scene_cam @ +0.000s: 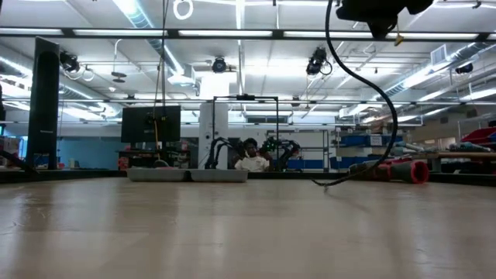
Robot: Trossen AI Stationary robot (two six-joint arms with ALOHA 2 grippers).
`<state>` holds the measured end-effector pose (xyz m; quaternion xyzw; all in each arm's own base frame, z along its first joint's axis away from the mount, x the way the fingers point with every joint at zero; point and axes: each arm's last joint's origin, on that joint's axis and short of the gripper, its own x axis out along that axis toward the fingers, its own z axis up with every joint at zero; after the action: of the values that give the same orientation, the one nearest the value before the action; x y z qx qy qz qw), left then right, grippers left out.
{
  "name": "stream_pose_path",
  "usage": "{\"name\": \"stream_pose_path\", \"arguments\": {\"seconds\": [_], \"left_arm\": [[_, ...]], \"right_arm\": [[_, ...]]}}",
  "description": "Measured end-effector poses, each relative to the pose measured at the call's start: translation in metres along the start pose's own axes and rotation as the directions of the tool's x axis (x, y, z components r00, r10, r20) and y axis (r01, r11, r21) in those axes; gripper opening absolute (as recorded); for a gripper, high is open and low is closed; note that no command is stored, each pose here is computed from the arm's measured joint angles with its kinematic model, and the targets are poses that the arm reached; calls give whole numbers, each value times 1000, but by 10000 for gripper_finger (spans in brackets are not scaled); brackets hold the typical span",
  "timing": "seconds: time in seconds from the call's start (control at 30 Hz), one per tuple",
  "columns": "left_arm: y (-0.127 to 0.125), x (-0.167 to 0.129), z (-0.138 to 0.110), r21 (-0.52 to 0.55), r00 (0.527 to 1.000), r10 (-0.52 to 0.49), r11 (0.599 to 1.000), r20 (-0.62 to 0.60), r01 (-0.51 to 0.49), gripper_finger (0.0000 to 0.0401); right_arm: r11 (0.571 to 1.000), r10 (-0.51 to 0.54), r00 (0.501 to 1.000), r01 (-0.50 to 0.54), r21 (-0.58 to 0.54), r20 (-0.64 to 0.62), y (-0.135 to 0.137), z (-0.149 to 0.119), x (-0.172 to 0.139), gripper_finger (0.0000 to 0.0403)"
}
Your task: Coil cords
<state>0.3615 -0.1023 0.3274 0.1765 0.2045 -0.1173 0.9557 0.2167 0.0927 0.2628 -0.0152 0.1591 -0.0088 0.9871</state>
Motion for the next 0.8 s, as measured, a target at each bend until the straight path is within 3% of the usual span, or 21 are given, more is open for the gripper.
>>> {"name": "stream_pose_path", "arguments": {"seconds": [0.4,0.57,0.8], "left_arm": [[2,0,9,2,995,-6,1000,102,6,0],[2,0,9,2,995,-7,1000,99,6,0],[2,0,9,17,995,-2,1000,105,0,0]], "right_arm": [[999,4,999,-6,-36,-33,2,-8,2,90],[999,-15,990,8,-53,-141,1,-21,6,89],[999,-7,964,17,38,-264,0,-34,3,89]]}}
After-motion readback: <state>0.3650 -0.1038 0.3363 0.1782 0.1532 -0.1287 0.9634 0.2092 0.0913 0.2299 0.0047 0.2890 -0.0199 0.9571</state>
